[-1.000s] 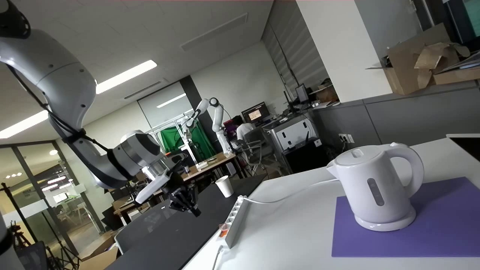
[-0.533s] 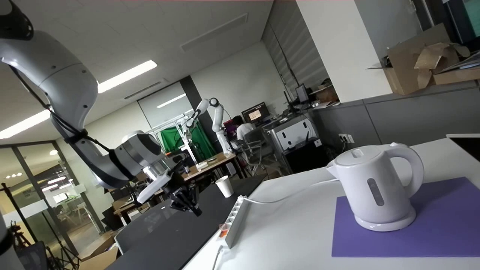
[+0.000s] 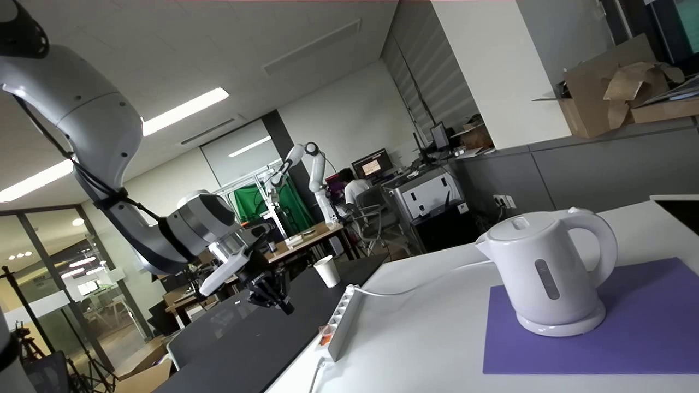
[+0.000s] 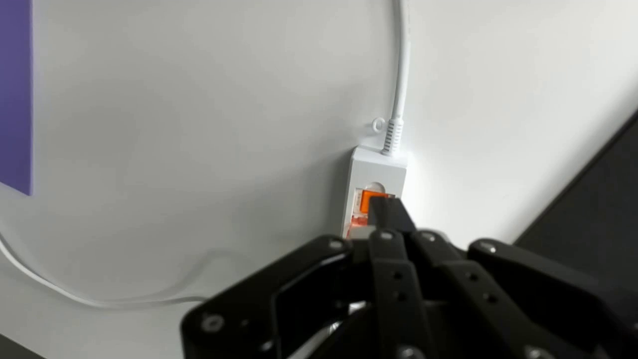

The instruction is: Press the switch on the adapter

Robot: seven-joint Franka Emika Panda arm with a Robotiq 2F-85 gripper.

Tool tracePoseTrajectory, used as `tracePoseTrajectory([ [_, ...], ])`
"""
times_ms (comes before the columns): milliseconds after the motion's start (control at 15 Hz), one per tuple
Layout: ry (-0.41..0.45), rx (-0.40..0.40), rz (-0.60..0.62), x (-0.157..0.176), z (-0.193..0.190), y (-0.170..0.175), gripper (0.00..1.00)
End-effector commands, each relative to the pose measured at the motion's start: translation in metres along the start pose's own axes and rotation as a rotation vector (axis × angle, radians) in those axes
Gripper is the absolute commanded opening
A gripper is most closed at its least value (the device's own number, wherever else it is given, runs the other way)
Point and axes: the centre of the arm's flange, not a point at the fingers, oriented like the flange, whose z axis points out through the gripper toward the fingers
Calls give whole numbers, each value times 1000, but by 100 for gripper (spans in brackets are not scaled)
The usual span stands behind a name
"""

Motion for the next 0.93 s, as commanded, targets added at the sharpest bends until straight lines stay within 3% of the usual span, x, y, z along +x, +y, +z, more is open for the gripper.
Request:
tracePoseTrajectory([
  [0, 0, 0, 0, 0, 0, 0, 1],
  [533, 5, -18, 43, 3, 32, 8, 0],
  [867, 74, -18, 86, 7, 51, 10, 0],
])
